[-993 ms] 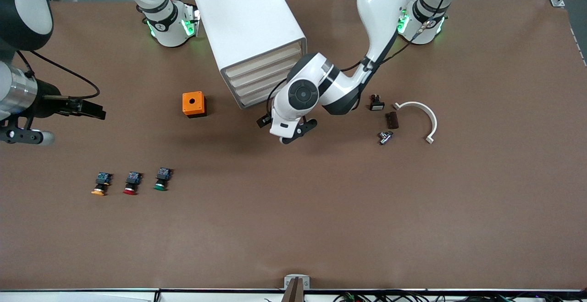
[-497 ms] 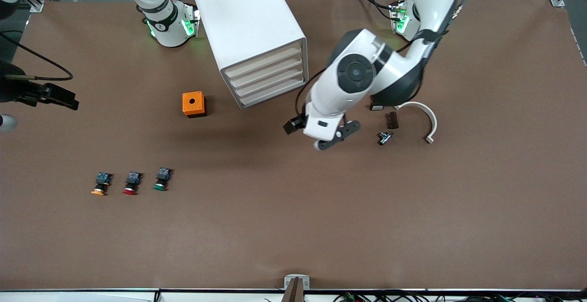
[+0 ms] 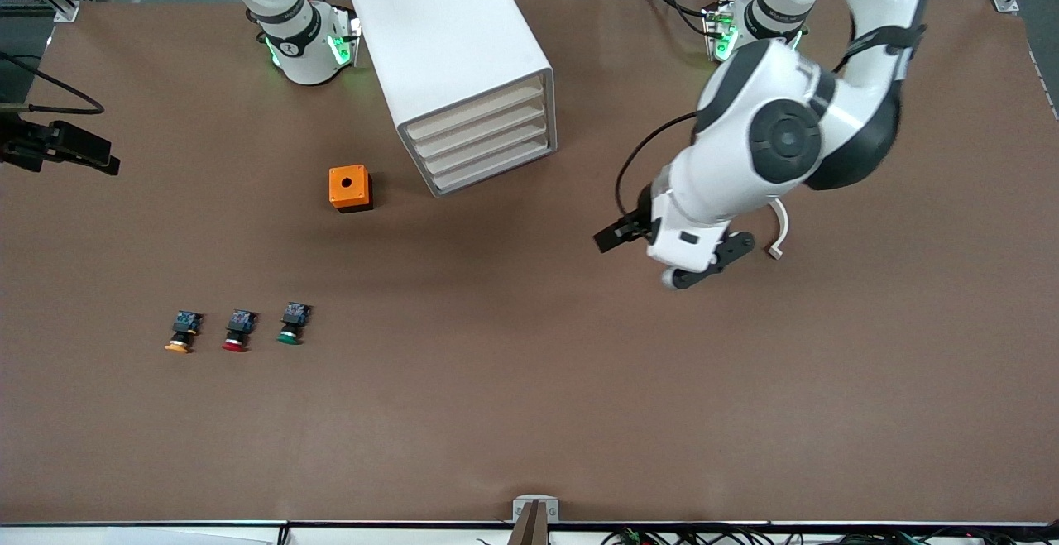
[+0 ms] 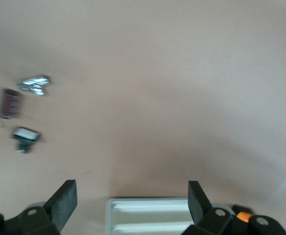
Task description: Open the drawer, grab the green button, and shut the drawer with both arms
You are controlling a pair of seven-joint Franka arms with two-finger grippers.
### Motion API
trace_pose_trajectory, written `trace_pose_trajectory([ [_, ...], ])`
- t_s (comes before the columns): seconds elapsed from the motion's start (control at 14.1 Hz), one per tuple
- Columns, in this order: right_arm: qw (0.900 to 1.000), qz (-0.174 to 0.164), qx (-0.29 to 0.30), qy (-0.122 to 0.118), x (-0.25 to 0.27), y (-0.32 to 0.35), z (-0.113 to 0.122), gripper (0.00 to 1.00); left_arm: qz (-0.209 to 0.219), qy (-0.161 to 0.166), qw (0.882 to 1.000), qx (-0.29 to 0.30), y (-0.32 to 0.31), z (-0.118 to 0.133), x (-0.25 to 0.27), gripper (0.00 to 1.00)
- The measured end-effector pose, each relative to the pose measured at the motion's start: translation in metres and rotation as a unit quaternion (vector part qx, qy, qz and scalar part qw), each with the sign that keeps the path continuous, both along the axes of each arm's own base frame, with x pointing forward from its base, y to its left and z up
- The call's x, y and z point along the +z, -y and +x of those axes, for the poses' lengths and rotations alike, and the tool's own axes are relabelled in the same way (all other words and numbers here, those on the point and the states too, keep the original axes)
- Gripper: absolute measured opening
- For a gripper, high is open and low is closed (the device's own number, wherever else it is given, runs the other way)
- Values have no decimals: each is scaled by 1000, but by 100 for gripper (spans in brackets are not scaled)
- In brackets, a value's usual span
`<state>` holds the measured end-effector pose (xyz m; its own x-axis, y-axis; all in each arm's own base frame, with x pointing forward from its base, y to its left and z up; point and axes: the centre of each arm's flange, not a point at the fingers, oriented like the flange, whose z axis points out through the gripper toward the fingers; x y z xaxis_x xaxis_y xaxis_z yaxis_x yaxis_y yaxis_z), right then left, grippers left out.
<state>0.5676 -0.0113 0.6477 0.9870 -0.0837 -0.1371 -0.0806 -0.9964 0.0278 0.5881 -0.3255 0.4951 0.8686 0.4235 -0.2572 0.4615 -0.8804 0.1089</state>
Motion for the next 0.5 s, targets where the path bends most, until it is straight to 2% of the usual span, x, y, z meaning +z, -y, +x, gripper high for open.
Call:
trace_pose_trajectory([
  [0.28, 1000, 1, -8, -8, -6, -2, -2, 100, 16, -44, 999, -16, -69, -7, 35, 100],
  [0.5, 1000, 6, -10, 2, -8, 0, -5, 100, 17, -63, 997, -46, -108, -17, 48, 100],
])
